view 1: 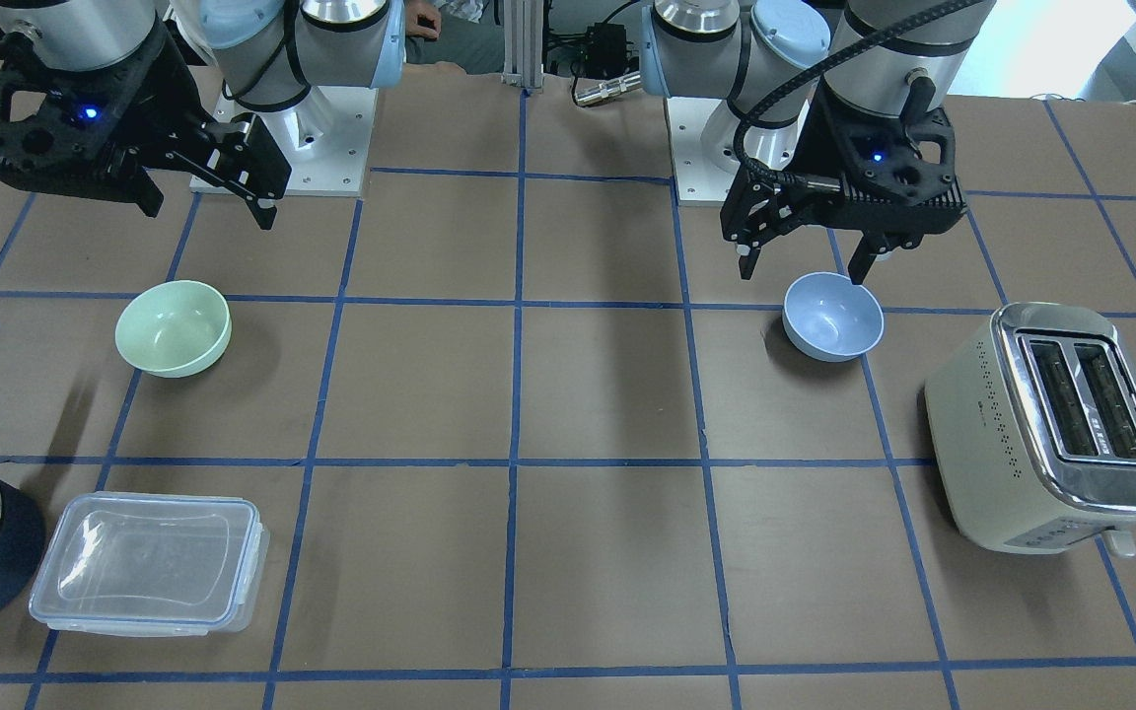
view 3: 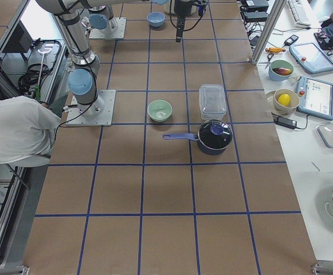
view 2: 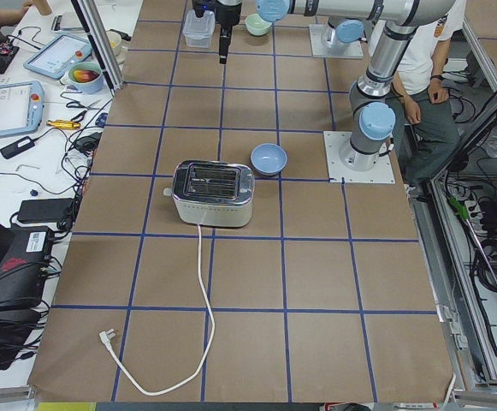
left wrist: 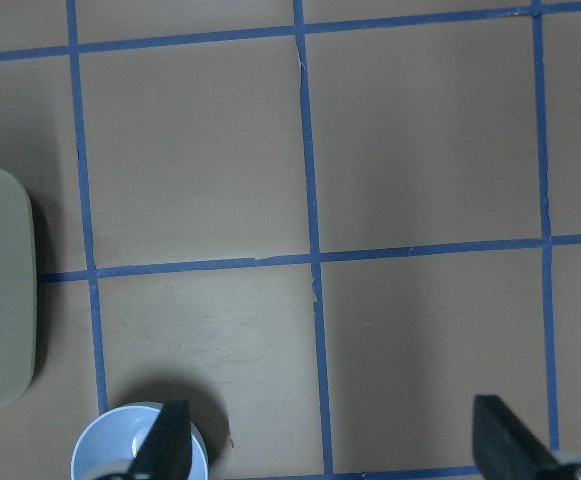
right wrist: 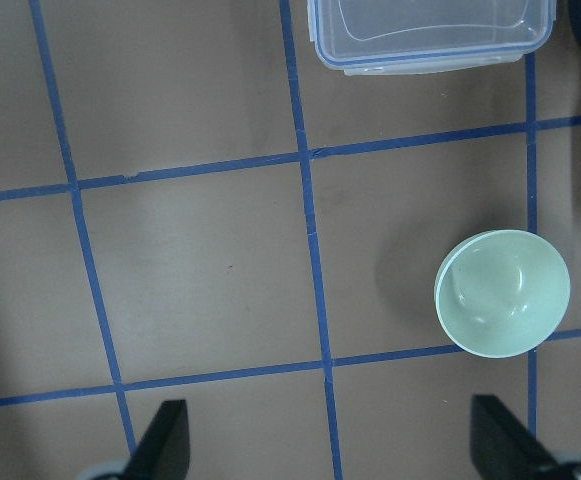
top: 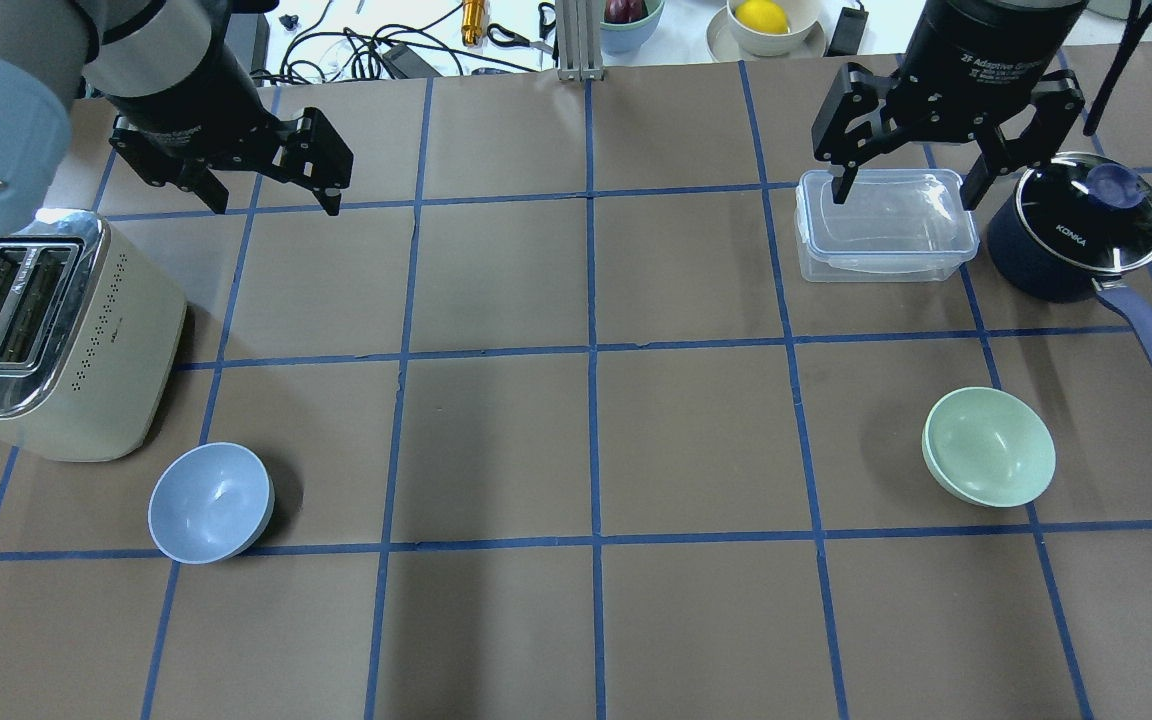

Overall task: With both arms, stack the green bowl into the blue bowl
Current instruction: 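Lower left gripper to light blue bowl while right gripper descends to green bowl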

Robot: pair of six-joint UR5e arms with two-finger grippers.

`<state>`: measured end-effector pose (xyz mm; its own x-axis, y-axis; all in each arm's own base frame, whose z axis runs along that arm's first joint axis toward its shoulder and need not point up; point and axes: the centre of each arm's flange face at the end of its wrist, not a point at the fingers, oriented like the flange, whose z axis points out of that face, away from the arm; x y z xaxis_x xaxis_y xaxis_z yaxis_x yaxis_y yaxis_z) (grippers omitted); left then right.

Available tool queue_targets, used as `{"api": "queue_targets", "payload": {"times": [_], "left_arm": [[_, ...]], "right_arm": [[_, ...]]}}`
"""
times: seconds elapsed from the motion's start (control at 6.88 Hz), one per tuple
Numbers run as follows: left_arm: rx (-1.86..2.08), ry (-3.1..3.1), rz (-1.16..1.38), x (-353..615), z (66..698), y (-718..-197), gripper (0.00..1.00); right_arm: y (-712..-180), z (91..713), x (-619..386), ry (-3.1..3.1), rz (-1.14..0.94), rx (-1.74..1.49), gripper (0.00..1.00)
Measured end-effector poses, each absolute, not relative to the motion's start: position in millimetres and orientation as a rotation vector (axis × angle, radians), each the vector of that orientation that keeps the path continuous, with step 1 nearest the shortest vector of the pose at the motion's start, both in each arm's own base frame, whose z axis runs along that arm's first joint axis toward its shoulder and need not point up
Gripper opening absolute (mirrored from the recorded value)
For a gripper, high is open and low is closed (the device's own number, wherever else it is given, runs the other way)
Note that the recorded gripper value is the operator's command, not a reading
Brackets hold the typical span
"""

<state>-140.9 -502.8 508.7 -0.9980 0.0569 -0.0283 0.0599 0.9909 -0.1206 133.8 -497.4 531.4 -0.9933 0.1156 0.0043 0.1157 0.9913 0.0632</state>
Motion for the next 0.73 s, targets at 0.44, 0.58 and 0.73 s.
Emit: {"api": "queue_targets", "payload": {"times": [0.44, 0.58, 0.73], "left_arm": [[0.109, 3.106, -0.139, -140, 493, -496, 1.0], [0.129, 3.089, -0.062, -136, 469, -482, 1.0], [0.105, 3.026, 0.014, -125, 441, -462, 1.0]], "right_arm": [[-497, 531, 133, -3.135, -0.102, -0.184, 1.0], [-498, 529, 132, -3.137, -0.107, -0.146, 1.0], [-500, 528, 127, -3.139, -0.112, -0.061, 1.0]]}}
